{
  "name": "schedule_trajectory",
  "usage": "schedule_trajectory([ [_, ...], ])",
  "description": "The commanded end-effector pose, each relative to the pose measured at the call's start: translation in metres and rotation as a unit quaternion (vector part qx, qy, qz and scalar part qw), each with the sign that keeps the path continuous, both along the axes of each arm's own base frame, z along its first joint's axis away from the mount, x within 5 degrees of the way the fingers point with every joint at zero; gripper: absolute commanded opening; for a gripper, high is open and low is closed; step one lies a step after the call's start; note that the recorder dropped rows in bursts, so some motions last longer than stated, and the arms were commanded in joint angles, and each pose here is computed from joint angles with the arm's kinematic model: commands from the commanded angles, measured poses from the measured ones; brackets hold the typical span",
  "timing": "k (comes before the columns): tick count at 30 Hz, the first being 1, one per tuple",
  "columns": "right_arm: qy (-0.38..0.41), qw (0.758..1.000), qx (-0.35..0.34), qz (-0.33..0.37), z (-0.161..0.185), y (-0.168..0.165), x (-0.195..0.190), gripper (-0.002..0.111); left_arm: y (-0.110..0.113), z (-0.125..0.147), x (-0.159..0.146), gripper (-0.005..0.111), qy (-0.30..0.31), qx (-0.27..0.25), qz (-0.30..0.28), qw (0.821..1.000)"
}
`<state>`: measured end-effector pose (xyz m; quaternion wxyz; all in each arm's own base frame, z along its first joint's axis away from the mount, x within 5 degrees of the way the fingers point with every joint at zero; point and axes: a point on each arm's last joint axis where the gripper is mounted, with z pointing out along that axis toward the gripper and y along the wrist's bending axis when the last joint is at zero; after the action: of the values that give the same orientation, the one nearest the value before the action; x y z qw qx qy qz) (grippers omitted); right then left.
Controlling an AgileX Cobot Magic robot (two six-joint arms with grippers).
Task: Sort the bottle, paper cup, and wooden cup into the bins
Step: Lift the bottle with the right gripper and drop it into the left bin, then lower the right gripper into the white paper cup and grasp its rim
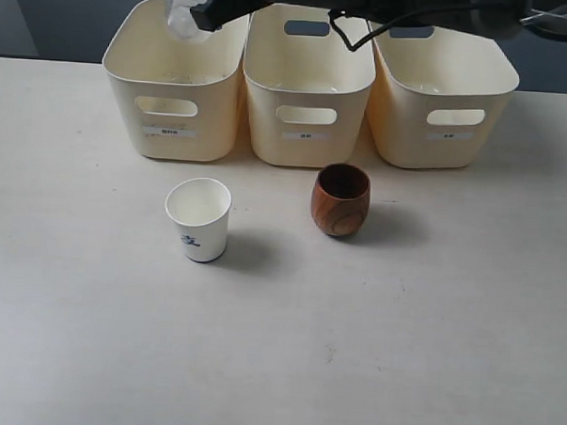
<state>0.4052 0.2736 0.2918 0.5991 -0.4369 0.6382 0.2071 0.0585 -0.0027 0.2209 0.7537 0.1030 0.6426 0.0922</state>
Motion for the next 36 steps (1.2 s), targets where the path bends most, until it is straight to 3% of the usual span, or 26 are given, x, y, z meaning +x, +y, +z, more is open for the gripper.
schedule_trajectory([
  [1, 0.005, 1.0, -0.003, -0.004, -0.012, 0.004, 0.01, -0.001, 0.0, 0.0, 0.0, 0.0, -0.001, -0.001, -0.001, 1.0],
  [14, 0.024, 1.0, -0.013, -0.006, -0.035, 0.008, 0.017, 0.002, 0.0, 0.0, 0.0, 0.0, -0.001, -0.001, -0.001, 1.0],
  [18, 0.024, 1.0, -0.013, -0.006, -0.035, 0.008, 0.017, 0.034, 0.0, 0.0, 0.0, 0.0, -0.001, -0.001, -0.001, 1.0],
  [20, 0.024, 1.0, -0.014, -0.008, -0.035, 0.008, 0.018, 0.058, 0.0, 0.0, 0.0, 0.0, -0.001, -0.001, -0.001, 1.0],
  [22, 0.031, 0.999, -0.009, -0.011, -0.035, 0.008, 0.018, 0.071, 0.0, 0.0, 0.0, 0.0, -0.001, -0.001, -0.001, 1.0],
  [28, 0.031, 0.999, -0.009, -0.011, -0.035, 0.008, 0.018, 0.054, 0.0, 0.0, 0.0, 0.0, -0.001, -0.001, -0.001, 1.0],
  [36, 0.045, 0.999, 0.004, -0.01, -0.034, 0.008, 0.017, 0.063, 0.0, 0.0, 0.0, 0.0, -0.001, -0.001, -0.001, 1.0],
])
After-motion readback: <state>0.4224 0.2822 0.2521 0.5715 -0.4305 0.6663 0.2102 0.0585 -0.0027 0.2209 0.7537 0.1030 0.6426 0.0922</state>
